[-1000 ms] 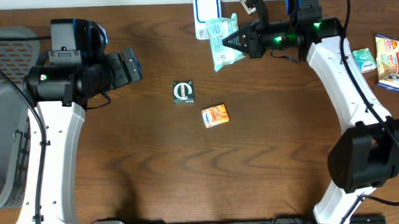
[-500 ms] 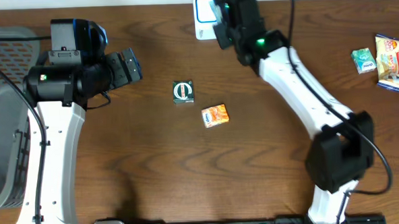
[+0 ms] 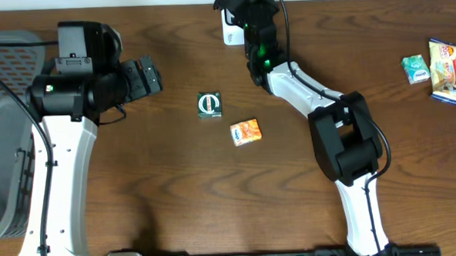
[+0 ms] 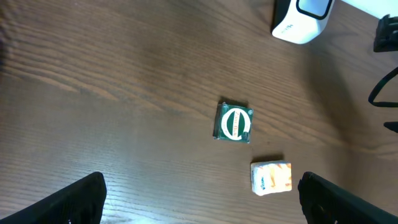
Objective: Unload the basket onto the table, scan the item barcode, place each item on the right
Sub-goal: 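Hold the wipes pack up to the scanner with the right gripper, then carry the wipes pack right and drop it on the item pile, then reach the right gripper down and grasp the orange Kleenex pack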
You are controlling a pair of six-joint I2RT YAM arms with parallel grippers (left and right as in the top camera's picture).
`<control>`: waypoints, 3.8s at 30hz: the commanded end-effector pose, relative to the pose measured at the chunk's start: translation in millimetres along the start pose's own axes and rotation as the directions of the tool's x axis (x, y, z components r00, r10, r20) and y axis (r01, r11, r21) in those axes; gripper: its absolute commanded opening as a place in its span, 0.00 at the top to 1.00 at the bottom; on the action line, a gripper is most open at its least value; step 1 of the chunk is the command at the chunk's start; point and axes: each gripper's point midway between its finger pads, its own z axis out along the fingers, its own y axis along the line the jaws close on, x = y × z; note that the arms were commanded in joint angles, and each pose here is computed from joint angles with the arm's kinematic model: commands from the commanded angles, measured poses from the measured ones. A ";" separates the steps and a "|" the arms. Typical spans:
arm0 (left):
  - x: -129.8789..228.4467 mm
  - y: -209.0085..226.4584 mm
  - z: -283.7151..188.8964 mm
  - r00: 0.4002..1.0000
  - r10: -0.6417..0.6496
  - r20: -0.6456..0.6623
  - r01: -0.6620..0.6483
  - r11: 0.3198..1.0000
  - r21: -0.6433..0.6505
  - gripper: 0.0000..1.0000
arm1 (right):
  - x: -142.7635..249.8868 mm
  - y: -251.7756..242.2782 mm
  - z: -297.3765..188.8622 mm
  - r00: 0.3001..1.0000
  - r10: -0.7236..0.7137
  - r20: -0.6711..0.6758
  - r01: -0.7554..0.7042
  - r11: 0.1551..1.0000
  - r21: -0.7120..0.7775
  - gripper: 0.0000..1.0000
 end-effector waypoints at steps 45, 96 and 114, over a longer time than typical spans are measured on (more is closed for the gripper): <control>-1.1 1.6 -0.8 1.000 0.003 0.003 -0.003 1.000 -0.005 0.02 | 372.5 -216.9 -120.8 0.350 0.360 -0.865 -0.128 0.933 0.337 0.64; -1.1 1.6 -0.8 1.000 0.003 0.003 -0.003 1.000 -0.005 0.02 | 99.4 158.1 -269.3 0.570 -0.304 -0.763 -0.676 0.355 -0.646 0.48; -1.1 1.6 -0.8 1.000 0.003 0.002 -0.003 1.000 -0.005 0.02 | 126.1 122.9 -304.7 0.414 -0.463 -0.783 -0.680 0.414 -0.605 0.26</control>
